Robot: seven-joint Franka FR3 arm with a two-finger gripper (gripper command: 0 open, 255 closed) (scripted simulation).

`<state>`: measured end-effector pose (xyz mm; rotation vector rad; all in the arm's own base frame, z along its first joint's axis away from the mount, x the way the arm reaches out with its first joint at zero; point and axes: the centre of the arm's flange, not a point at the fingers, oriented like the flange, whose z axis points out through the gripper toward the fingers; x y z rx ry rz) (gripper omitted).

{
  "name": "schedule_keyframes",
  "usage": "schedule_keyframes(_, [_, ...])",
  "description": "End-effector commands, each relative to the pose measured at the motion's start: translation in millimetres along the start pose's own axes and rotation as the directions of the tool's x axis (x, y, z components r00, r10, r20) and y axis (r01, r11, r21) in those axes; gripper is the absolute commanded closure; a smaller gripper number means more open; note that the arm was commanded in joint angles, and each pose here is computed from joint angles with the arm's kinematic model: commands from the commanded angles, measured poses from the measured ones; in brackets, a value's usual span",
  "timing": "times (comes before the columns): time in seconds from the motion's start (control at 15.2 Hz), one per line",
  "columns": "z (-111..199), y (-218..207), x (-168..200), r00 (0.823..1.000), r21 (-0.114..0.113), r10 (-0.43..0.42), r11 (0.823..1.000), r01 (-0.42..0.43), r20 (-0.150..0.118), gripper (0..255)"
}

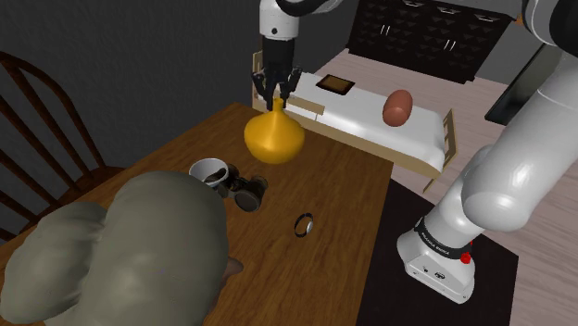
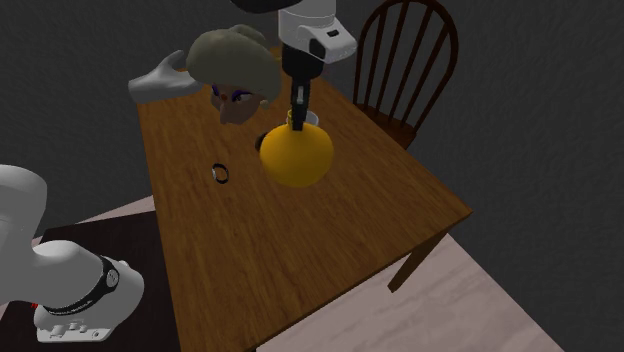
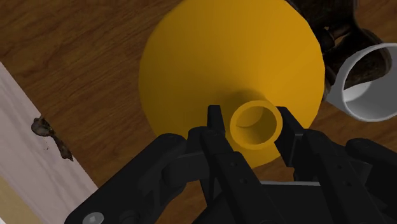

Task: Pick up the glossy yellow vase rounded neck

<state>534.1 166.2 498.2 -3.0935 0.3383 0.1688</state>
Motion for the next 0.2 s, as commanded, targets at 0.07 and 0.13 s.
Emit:
schedule_keyframes(0.07, [-12.0,0.0,-1.3,1.000,0.000,0.000,1.000,0.000,-0.001,255])
schedule_keyframes(0.13, [-12.0,0.0,-1.3,1.000,0.000,0.000,1.000,0.000,-0.001,255])
